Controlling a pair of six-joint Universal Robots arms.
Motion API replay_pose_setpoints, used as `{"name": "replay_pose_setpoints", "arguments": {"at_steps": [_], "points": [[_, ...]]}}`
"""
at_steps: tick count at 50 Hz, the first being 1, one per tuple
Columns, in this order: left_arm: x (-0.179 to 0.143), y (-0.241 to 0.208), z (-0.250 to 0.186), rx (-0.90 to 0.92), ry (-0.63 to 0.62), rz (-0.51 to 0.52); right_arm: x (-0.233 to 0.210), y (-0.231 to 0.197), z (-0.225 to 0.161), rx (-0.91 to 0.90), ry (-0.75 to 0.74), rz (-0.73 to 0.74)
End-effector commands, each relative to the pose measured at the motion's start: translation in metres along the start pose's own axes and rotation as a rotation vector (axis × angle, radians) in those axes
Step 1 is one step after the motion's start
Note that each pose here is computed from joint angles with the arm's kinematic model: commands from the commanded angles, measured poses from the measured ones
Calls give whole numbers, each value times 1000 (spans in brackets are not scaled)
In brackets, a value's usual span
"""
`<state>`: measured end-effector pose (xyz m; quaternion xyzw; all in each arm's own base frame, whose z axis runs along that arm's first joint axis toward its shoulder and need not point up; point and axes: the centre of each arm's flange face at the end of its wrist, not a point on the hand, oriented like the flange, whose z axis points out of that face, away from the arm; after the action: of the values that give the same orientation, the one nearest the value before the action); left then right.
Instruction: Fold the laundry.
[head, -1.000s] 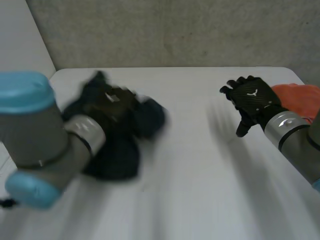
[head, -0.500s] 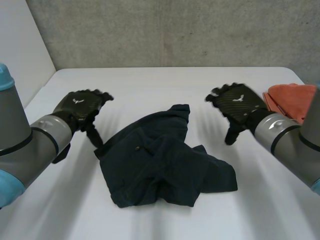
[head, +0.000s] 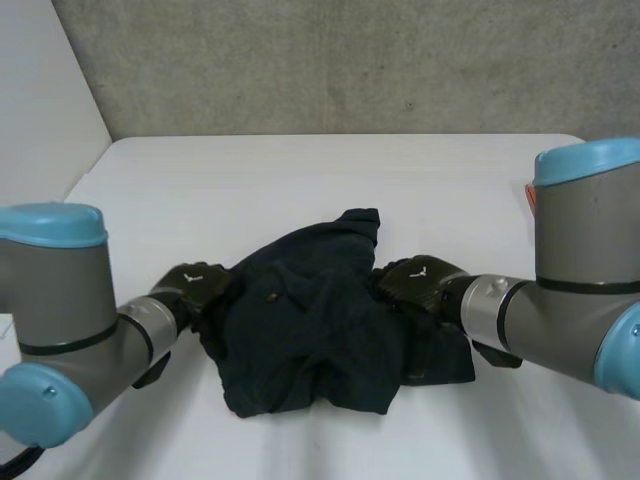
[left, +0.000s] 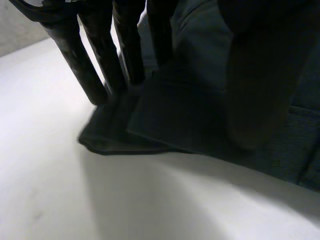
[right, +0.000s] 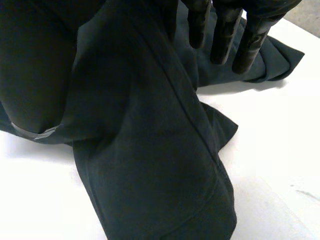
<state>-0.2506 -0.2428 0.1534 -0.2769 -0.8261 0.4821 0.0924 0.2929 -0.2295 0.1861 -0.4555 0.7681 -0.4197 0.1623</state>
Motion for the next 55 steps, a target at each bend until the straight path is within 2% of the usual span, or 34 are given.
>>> {"name": "replay_pose_setpoints", "arguments": {"at_steps": [1,4,8,9,11,13,16,20,21,22,24,25,28,33,35,37,42,46,50,55], "points": [[1,3,13,-11,-20,3,3,2,2,29,29,-5],[-11,-9,14,35,-93,0,4,1,1,38,36,-6],[-55,-57,4,219,-333,-23,5,-10,-11,77,57,-21],[-79,-80,-7,312,-439,-38,6,-13,-16,88,65,-24],[-93,-100,-18,401,-494,-47,11,-13,-19,94,80,-23],[-96,-126,-28,516,-497,-38,20,-13,-22,95,108,-12],[-80,-148,-36,618,-423,-16,28,-15,-26,104,132,-4],[-36,-163,-42,690,-251,28,34,-16,-26,129,158,-5],[-10,-162,-44,700,-160,44,36,-16,-26,135,167,-5],[1,-160,-43,697,-121,50,39,-16,-26,142,178,-6],[33,-151,-42,684,-16,63,48,-17,-29,163,219,-6],[68,-138,-40,659,102,82,52,-18,-29,168,236,-4],[123,-112,-40,619,298,124,70,-18,-31,186,318,14],[165,-69,-30,515,472,172,96,-20,-37,216,428,35],[185,-55,-39,488,554,204,105,-19,-39,215,455,37],[190,-50,-44,480,583,210,110,-18,-40,213,466,40],[169,-75,-51,545,518,186,121,-20,-44,219,494,43],[111,-115,-57,635,295,123,120,-22,-45,226,492,37],[76,-130,-65,671,153,87,118,-28,-52,246,500,26],[44,-132,-73,670,45,65,97,-41,-66,288,476,-3]]}}
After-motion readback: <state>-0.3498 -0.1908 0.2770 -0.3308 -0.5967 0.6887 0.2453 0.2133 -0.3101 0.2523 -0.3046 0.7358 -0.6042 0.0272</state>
